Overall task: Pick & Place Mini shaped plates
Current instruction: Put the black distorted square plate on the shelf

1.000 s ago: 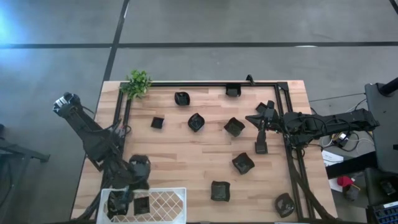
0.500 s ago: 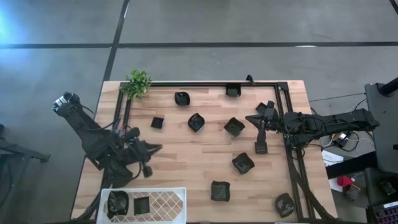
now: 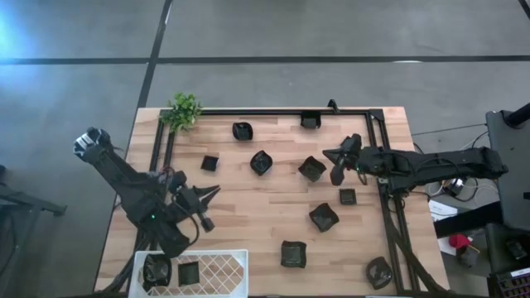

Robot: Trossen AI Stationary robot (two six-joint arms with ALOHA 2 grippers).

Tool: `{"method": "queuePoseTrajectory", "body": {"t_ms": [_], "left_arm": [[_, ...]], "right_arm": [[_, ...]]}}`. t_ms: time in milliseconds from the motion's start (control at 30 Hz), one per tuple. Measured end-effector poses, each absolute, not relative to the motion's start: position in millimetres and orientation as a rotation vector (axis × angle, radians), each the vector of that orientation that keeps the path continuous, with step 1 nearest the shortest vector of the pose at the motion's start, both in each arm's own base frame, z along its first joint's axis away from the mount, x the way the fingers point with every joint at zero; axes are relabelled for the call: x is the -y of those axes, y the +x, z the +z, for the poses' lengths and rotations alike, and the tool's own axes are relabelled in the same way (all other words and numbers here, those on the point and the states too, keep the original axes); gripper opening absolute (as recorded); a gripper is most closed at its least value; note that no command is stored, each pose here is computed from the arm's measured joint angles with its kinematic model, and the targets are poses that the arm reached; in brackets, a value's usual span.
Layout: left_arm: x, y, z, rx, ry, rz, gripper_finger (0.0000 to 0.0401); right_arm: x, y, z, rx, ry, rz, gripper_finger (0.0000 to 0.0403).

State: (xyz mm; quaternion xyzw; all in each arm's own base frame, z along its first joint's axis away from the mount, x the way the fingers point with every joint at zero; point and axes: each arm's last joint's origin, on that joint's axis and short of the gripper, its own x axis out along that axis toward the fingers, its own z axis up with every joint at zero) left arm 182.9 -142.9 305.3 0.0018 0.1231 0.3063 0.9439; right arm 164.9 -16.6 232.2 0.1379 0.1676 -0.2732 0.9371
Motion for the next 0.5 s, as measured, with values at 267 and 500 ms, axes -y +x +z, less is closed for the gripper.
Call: {"method": "queuePoseTrajectory", "body": {"t_ms": [267, 500], "left_arm": [[152, 197, 293, -0.194, 0.050, 0.688, 0.0023], [159, 207, 280, -0.193, 0.087, 0.712, 0.0023]], "right_arm": [[30, 172, 230, -0.542, 0.384, -0.679, 0.0013], [38, 193, 229, -0.626, 0.399, -0.715, 0.0013]]}}
